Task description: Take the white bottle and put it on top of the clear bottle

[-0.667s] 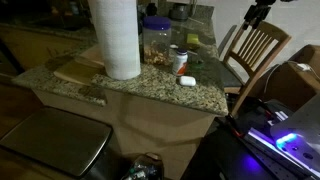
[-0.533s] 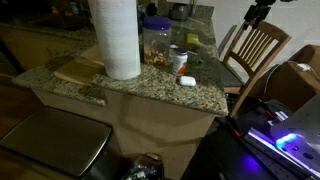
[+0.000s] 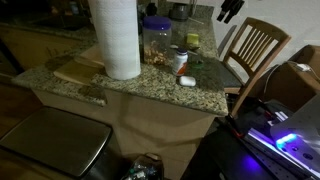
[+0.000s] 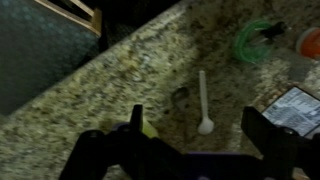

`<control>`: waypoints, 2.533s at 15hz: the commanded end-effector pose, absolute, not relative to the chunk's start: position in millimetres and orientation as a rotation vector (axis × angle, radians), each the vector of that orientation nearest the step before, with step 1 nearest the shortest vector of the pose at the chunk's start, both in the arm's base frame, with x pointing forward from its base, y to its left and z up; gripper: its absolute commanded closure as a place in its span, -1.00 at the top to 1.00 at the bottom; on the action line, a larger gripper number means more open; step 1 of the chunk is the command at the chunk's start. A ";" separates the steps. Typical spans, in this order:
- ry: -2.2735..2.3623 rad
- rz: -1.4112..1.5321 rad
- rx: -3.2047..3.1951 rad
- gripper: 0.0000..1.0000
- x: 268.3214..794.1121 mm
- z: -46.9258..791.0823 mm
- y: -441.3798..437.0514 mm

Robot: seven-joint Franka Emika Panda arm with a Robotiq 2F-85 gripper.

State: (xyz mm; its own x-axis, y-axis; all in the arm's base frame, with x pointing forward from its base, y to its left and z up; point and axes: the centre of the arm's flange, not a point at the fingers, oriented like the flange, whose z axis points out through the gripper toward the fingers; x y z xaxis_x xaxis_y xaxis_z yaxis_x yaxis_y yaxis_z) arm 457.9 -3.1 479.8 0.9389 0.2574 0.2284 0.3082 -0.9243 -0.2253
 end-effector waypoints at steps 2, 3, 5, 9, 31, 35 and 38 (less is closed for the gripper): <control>-0.714 -0.406 -2.730 1.00 465.4 487.3 109.3; -0.628 -0.347 -2.761 1.00 456.8 487.1 84.7; -0.708 -0.381 -2.746 1.00 453.9 489.9 116.2; -0.843 -0.319 -2.650 1.00 463.8 461.0 190.0; -1.212 -0.083 -2.788 1.00 419.1 406.3 352.2; -1.117 0.003 -2.873 1.00 415.0 409.1 354.1; -1.018 0.060 -2.945 1.00 411.0 407.6 354.9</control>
State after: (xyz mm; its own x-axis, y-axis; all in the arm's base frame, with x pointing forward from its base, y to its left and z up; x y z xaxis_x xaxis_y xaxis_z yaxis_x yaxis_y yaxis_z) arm 411.9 352.8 402.9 0.7496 0.6615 0.0233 0.6615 -0.7475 -0.0605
